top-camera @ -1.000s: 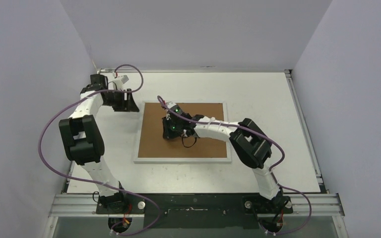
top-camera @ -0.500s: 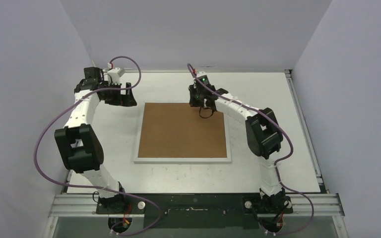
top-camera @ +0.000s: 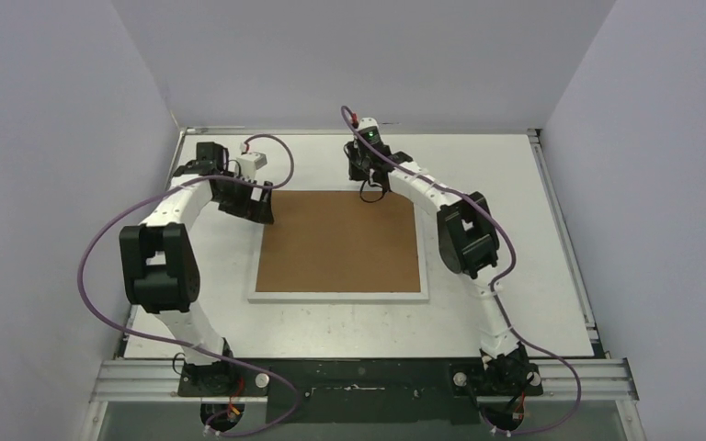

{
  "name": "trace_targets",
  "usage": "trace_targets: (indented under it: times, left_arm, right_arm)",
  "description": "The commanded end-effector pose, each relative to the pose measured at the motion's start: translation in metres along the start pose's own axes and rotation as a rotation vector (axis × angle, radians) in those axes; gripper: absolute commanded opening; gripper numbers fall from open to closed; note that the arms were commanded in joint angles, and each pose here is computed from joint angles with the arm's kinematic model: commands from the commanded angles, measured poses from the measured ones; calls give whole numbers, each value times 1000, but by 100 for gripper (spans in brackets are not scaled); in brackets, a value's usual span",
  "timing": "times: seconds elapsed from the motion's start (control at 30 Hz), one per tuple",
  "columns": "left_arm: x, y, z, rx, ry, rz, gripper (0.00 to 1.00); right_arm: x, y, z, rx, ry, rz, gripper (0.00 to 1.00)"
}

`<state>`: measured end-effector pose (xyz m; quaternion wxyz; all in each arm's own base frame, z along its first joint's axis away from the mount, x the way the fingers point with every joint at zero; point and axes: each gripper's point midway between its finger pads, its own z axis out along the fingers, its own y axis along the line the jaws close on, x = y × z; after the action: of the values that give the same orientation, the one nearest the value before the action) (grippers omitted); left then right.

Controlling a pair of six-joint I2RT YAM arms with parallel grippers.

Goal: Put the photo into the frame

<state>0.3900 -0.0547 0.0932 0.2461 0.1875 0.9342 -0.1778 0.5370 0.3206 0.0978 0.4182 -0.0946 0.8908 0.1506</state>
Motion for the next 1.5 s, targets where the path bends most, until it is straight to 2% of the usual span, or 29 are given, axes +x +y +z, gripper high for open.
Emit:
trace_targets:
  times: [0.0, 0.1, 0.27, 0.5, 0.67, 0.8, 0.93, 1.03, 1.1, 1.3, 1.47]
  left_arm:
    - [-2, -14, -30, 77, -29, 31, 96]
    - [16, -35, -49, 155, 1, 131, 96]
    - [78, -62, -54, 243, 155, 372, 96]
    - [112, -89, -45, 164, 233, 729, 96]
    - [124, -96, -23, 76, 274, 884, 96]
    - [119, -91, -7, -42, 246, 978, 96]
    - [107, -76, 3, -180, 216, 1007, 96]
    - [92, -59, 7, -312, 193, 971, 96]
    - [85, -53, 9, -343, 186, 944, 96]
    - [77, -74, -6, -225, 153, 864, 96]
    - [62, -87, -35, -171, 77, 823, 96]
  right_arm:
    - [-18, -14, 9, 48, -43, -31, 19]
    - [-11, -32, 23, 71, -21, -34, 20]
    - [-3, -58, 36, 94, -1, -26, 22]
    - [21, -84, 44, 88, 57, 13, 21]
    - [38, -95, 36, 108, 84, 30, 19]
    - [48, -103, 26, 121, 98, 42, 19]
    - [56, -107, 8, 126, 99, 68, 18]
    - [64, -107, -3, 117, 95, 86, 18]
    - [65, -104, -9, 105, 92, 96, 18]
    - [51, -103, -26, 89, 42, 123, 19]
    - [10, -112, -41, 103, -53, 156, 30]
